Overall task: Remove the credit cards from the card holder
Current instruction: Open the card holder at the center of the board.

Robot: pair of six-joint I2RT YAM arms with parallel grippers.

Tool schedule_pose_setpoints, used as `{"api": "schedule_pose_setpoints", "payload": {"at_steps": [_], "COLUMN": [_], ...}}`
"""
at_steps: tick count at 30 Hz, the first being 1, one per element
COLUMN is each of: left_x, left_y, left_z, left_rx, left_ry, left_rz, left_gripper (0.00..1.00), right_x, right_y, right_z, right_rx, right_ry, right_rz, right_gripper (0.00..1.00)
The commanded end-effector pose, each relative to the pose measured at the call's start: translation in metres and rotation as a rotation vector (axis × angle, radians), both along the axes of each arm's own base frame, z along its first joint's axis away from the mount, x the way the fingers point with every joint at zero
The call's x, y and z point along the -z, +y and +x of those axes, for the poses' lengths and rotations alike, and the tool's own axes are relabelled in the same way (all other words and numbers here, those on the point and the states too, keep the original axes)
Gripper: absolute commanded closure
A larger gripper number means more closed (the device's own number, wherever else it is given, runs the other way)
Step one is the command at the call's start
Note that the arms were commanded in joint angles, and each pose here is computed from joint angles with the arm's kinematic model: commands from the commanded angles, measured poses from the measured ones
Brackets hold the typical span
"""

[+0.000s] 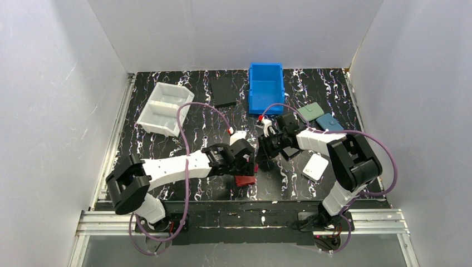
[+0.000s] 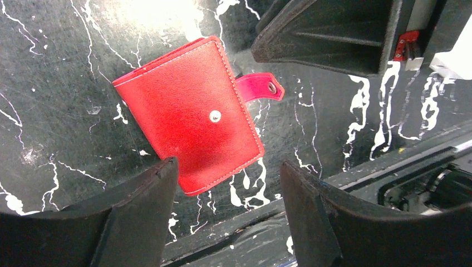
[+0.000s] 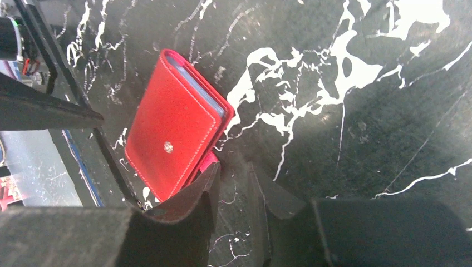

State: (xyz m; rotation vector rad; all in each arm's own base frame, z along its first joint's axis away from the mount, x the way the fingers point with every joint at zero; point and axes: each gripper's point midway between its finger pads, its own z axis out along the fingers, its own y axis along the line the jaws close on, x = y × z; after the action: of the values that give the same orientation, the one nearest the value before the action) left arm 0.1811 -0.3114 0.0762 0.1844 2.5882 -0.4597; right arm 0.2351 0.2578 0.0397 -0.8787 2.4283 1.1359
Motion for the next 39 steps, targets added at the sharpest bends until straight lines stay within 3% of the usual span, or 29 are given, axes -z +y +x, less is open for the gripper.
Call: {"api": "schedule_pose_setpoints", "payload": {"at_steps": [1,10,22,36,38,39], "left_x": [0.008,0.016,0.025,0.039,0.038,0.038], "left_y": [0.017,-0.002,0.007,0.015,0.02,0.023], "left_z": [0.001,0.004,0.003,-0.004,-0.003,-0.003], "left_rx": [-0.048,-0.032,-0.095,-0.117,-0.131,-0.134], "left_ry": [0.023,0.058,0.083,0.113,0.098,0.09], "left_rz": [0.159,0.225,0.5,0.56,0.567,0.568], "left_gripper": [0.34,0.35,0.35,0.4,0.44,0.53], "right_x": [-0.004,-0.003,-0.003,-0.004,-0.005,-0.005], "right_y": [0.002,0.001,0.001,-0.001,-0.001,-0.001], "right_z": [0.008,0.011,0.012,0.013,0.014,0.014], "right_rx": [0.006,0.015,0.016,0.002,0.003,0.004], "right_ry": [0.003,-0.003,0.003,-0.015,-0.014,-0.012], "right_rz": [-0.023,-0.036,-0.042,-0.039,-0.034,-0.033], "right_gripper": [0.67,0.66,0.64,0.63,0.63,0.63]}}
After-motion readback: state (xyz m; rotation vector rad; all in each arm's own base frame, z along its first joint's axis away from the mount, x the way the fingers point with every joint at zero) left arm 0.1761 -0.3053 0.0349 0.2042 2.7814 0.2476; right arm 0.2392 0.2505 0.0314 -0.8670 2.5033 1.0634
